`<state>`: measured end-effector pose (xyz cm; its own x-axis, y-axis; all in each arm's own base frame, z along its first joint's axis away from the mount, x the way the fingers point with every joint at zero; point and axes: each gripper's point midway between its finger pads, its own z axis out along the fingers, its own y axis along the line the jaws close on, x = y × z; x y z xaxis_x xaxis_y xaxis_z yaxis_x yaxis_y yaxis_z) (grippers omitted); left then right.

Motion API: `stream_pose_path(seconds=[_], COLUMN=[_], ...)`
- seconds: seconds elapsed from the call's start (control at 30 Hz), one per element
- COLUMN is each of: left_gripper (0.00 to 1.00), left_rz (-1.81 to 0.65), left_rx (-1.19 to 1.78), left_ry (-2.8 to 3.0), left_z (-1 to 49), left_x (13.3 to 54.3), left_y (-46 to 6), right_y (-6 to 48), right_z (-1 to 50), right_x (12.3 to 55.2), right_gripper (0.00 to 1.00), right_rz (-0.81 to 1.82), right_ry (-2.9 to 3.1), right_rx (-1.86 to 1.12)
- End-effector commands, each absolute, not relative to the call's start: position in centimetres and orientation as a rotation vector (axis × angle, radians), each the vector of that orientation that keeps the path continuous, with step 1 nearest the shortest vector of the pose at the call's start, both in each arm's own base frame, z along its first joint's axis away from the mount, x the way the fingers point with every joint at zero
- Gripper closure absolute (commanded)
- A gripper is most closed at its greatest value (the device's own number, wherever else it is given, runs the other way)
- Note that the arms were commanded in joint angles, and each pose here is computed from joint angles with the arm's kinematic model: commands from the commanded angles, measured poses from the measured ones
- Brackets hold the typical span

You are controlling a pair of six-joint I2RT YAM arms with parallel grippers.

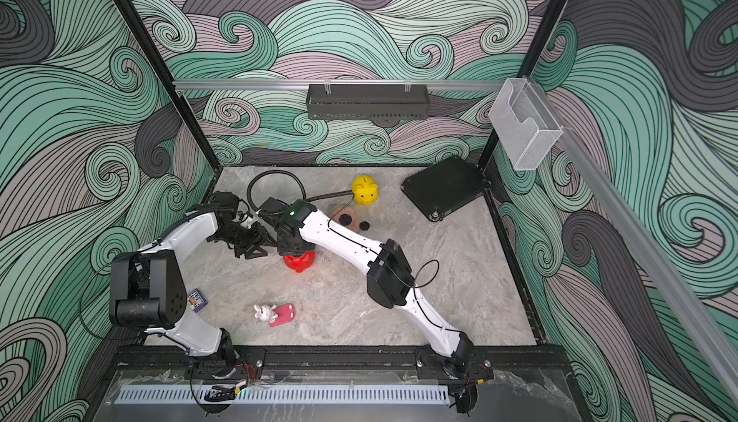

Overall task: Close piggy banks
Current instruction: Insert the knob into the piggy bank.

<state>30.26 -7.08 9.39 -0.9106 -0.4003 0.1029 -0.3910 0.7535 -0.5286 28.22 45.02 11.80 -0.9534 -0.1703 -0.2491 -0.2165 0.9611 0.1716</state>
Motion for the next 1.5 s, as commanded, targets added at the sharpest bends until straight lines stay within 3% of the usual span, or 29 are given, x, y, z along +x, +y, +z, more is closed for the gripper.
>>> stream_pose_path(seconds=[0.0,1.2,1.47], left_gripper=[0.53,0.53,0.53], left_rz=[-0.873,-0.86,-0.965], left_rx=[-0.658,-0.676,-0.663], left_ry=[2.91,2.915,2.851], left_z=[9.8,9.2,10.1], left_x=[30.3,29.5,30.9], left_y=[-6.7,-6.4,-7.3], right_y=[44.5,43.3,43.0], right_z=[10.2,5.9,6.2], right_x=[28.6,29.1,29.3], right_gripper=[1.0,1.0,1.0], right_rz=[0.213,0.089,0.095], right_ry=[2.889,2.947,2.951], right_rx=[-0.274,-0.184,-0.173])
